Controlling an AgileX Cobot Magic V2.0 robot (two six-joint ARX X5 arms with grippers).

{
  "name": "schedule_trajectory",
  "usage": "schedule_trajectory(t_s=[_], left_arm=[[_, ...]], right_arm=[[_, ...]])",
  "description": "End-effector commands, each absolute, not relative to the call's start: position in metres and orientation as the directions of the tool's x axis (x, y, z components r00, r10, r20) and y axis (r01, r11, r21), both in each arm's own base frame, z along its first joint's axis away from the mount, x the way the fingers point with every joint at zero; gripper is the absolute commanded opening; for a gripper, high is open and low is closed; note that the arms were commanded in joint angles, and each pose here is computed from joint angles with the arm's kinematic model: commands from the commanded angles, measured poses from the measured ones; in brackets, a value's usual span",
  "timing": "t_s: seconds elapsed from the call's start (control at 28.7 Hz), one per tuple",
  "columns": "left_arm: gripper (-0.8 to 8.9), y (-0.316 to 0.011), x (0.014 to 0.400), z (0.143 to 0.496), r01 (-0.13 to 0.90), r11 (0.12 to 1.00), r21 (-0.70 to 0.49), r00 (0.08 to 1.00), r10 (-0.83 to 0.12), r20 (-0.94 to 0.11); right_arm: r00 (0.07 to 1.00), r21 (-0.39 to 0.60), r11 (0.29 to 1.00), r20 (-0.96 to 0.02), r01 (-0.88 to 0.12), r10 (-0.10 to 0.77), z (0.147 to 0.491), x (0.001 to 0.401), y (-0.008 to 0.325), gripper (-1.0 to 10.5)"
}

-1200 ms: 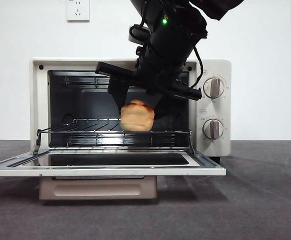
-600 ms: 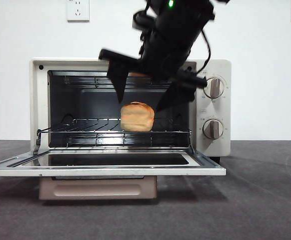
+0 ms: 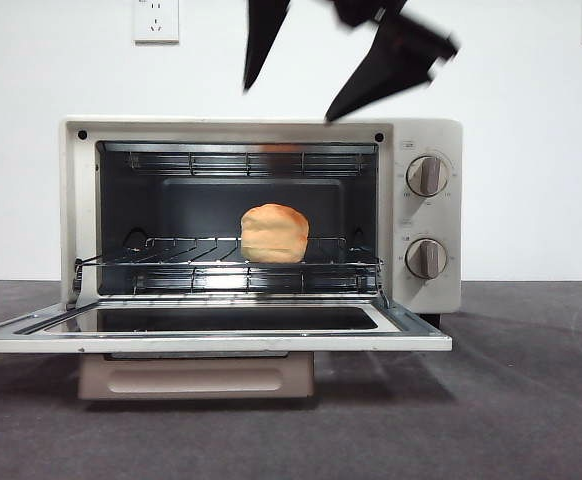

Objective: The left arm flap open the oven, the right arm pick bread and place it into oven, the left arm flap close the oven

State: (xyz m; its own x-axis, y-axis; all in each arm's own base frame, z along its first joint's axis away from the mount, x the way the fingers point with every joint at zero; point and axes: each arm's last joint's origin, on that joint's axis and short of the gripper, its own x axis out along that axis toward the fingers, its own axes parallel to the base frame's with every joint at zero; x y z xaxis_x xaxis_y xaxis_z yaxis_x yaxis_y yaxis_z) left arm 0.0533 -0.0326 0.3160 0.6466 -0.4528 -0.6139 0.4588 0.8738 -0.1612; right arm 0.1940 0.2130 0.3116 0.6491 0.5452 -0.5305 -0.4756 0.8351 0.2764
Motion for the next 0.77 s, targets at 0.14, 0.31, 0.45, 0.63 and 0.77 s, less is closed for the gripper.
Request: schedule_trajectory(t_s=[0.14, 0.31, 0.45, 0.63, 0.77], left_arm=[[0.16, -0.035, 0.056, 0.323, 0.445, 0.873, -0.202, 0.684, -0.476, -0.552], [0.16, -0.036, 0.059, 0.328, 0.439, 0.869, -0.226, 0.708, -0.490, -0.508], [0.16, -0.036, 0.059, 0.328, 0.425, 0.871, -0.248, 0.709, -0.490, -0.507], [0.16, -0.036, 0.059, 0.328, 0.415, 0.871, -0.261, 0.709, -0.490, -0.507], [0.16, -0.036, 0.059, 0.328, 0.413, 0.872, -0.264, 0.709, -0.490, -0.507]], right_arm=[[0.600, 0.168, 0.797, -0.573, -0.580, 0.558, 0.332, 0.165, 0.193, 3.9], [0.591, 0.156, 0.788, -0.579, -0.595, 0.561, 0.337, 0.145, 0.173, 3.9], [0.596, 0.157, 0.779, -0.558, -0.607, 0.577, 0.333, 0.131, 0.158, 3.9], [0.581, 0.167, 0.761, -0.551, -0.627, 0.599, 0.314, 0.117, 0.146, 3.9], [0.540, 0.189, 0.725, -0.550, -0.662, 0.637, 0.300, 0.108, 0.144, 3.9]])
